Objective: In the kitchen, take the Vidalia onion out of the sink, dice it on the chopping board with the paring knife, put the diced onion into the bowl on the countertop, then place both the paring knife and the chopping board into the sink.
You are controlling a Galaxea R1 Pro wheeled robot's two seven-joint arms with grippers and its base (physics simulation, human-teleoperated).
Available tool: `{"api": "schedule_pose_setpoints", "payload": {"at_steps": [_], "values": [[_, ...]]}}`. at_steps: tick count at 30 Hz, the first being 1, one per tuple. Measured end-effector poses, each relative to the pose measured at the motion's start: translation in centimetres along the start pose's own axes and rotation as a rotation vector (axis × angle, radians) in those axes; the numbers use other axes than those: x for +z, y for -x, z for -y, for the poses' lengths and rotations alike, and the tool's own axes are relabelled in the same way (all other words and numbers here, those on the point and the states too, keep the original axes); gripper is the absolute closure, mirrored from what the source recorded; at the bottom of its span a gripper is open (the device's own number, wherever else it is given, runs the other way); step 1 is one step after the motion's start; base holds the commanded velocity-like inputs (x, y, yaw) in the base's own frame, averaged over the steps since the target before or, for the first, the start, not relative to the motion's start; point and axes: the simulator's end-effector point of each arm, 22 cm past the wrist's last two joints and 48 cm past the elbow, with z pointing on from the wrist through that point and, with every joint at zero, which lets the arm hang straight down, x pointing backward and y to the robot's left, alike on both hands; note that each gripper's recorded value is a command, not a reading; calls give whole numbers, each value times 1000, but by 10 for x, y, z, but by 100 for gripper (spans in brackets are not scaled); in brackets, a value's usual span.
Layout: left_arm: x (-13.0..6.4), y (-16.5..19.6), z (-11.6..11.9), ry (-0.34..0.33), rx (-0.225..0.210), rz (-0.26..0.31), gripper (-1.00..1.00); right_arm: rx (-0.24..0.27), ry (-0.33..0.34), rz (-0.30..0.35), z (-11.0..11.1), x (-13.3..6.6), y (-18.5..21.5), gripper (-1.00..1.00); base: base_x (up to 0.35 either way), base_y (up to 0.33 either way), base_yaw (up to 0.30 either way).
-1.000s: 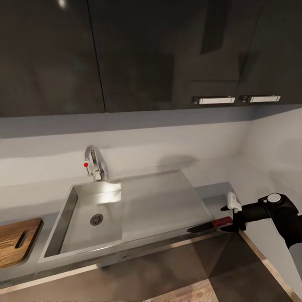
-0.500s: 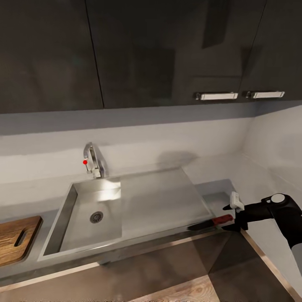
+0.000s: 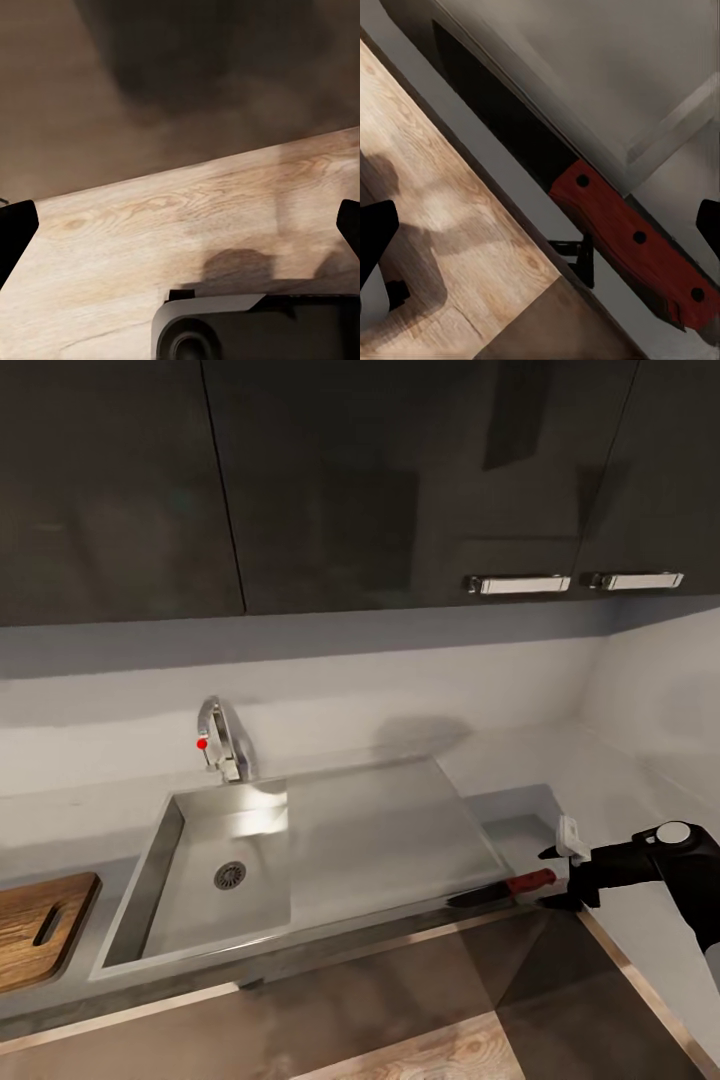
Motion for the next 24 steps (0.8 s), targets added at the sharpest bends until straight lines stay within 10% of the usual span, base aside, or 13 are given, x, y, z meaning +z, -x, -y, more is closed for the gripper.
{"api": "schedule_pose_setpoints", "payload": {"at_steps": [24], "values": [[0,-2,0,1,0,-4,-100,47,-99,28,28,-36,-10,-100,0,0,0]]}}
